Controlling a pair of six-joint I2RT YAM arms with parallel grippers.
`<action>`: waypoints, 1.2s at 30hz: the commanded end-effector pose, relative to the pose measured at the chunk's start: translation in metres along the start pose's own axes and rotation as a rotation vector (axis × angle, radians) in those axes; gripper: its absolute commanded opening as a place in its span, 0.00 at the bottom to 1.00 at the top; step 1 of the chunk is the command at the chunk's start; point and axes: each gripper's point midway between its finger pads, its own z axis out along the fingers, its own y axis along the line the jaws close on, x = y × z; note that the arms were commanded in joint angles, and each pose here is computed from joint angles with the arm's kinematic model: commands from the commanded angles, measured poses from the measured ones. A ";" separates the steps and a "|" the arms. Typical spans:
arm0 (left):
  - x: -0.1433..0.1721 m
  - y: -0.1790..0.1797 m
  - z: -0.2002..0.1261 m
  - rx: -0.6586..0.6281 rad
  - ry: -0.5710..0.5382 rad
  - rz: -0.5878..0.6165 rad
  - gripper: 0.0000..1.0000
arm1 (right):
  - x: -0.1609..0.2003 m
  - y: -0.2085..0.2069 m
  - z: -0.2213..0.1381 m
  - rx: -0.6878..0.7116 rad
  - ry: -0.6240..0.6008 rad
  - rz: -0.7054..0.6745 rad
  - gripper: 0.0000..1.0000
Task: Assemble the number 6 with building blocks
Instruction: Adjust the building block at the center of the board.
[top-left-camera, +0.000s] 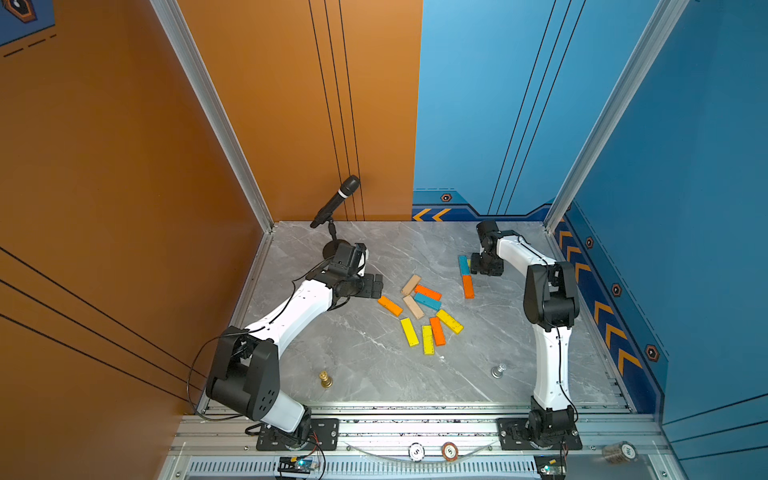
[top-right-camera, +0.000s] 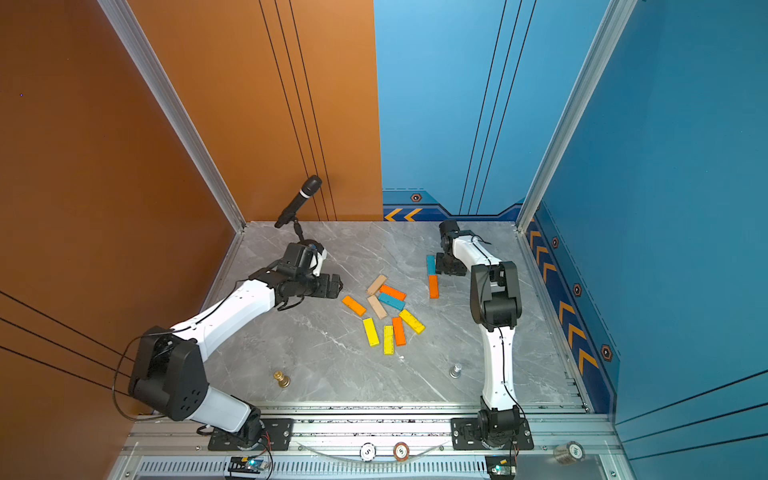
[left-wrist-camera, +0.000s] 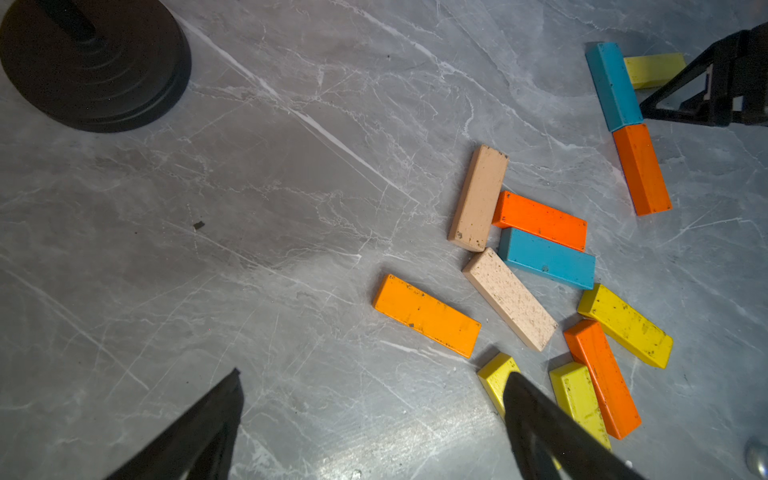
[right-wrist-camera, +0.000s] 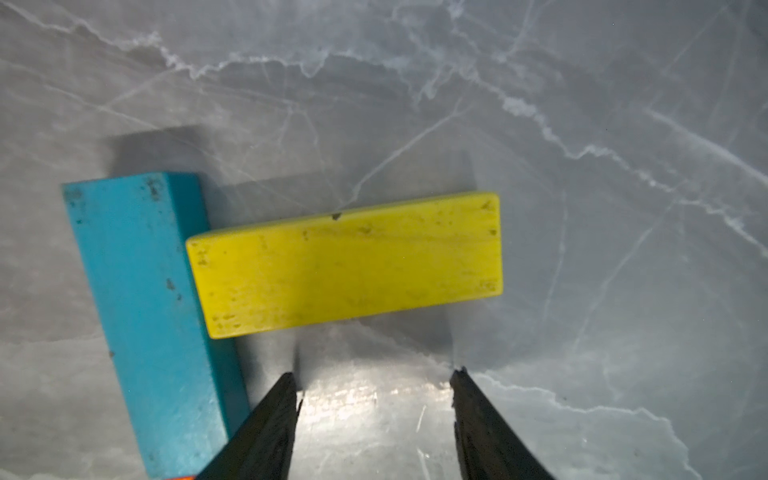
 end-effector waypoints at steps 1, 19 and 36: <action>-0.009 0.001 -0.006 0.001 -0.006 0.005 0.98 | 0.004 -0.003 0.004 0.037 0.025 -0.027 0.60; -0.008 0.001 -0.006 0.003 -0.005 0.007 0.98 | 0.001 0.002 0.018 0.013 0.043 -0.034 0.60; -0.008 0.000 -0.004 0.008 0.000 0.008 0.98 | 0.002 0.002 0.029 -0.019 0.067 -0.059 0.60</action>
